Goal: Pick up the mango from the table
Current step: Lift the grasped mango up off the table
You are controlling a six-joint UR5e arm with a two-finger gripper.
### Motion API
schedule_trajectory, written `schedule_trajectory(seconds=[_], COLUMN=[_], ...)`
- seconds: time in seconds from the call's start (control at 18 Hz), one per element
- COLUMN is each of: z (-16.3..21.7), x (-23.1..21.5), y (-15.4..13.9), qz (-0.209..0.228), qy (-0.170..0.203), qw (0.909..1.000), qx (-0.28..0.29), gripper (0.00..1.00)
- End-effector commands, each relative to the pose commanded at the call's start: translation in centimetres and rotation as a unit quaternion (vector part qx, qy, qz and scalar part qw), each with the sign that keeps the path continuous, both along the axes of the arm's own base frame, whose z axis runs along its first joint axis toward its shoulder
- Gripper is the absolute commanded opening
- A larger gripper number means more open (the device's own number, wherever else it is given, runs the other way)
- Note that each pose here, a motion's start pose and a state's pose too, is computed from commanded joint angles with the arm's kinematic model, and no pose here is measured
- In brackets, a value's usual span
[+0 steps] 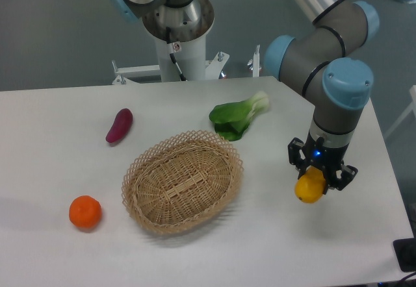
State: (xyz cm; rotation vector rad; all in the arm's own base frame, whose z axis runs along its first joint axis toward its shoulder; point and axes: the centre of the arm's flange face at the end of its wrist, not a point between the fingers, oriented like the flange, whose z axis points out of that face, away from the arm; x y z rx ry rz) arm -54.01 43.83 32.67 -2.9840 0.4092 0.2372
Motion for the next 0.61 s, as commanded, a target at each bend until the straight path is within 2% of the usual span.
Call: schedule_trajectory(seconds=[0.11, 0.61], z=[-0.08, 0.06], x=[-0.2, -0.31], y=[-0.4, -0.59], qz=[0.002, 0.002], qy=[0.014, 0.017], qw=[0.9995, 0.9992], qx=[-0.03, -0.035], gripper=[0.61, 0.61])
